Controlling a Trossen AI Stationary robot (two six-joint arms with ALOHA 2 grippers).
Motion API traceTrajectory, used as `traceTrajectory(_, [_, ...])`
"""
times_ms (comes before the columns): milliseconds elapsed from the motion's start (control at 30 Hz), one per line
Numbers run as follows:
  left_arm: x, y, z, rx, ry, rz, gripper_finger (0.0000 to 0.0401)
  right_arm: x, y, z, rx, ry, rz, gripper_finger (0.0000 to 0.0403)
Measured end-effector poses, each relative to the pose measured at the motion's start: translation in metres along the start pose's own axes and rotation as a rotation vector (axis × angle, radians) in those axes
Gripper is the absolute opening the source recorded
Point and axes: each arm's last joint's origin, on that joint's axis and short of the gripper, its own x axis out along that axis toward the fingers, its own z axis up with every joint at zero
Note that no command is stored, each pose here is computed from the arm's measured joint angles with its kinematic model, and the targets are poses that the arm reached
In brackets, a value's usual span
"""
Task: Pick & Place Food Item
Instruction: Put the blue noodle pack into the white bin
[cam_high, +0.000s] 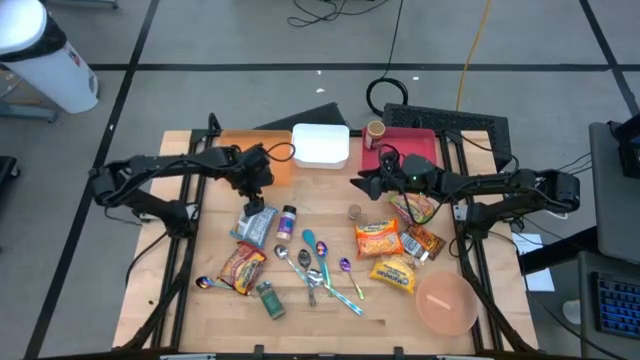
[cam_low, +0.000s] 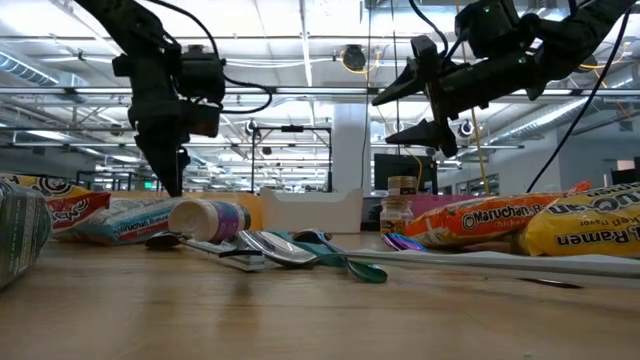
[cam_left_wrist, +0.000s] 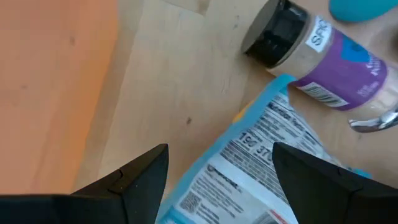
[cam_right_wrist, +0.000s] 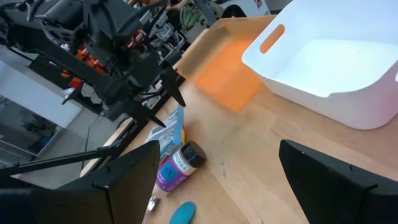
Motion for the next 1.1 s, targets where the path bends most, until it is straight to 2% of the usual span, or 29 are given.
traceTrajectory(400, [0.02,0.005,0.001,0.048,0.075,-0.016,0.0296,0.0,-0.001,0.001,-0.006,0.0,-0.006,0.0322])
traceTrajectory(700, [0.021,0.006,0.0,0.054,0.085,-0.025,0.0293,0.0,-0.003,0.0,-0.017,-0.005,-0.028,0.0322])
traceTrajectory(833, [0.021,0.006,0.0,0.047,0.086,-0.025,0.0257,0.0,-0.003,0.0,-0.03,-0.006,-0.034,0.0322])
traceTrajectory(1100, [0.021,0.006,0.0,0.034,0.09,-0.018,0.0135,0.0,-0.003,0.0,-0.046,-0.005,-0.034,0.0322])
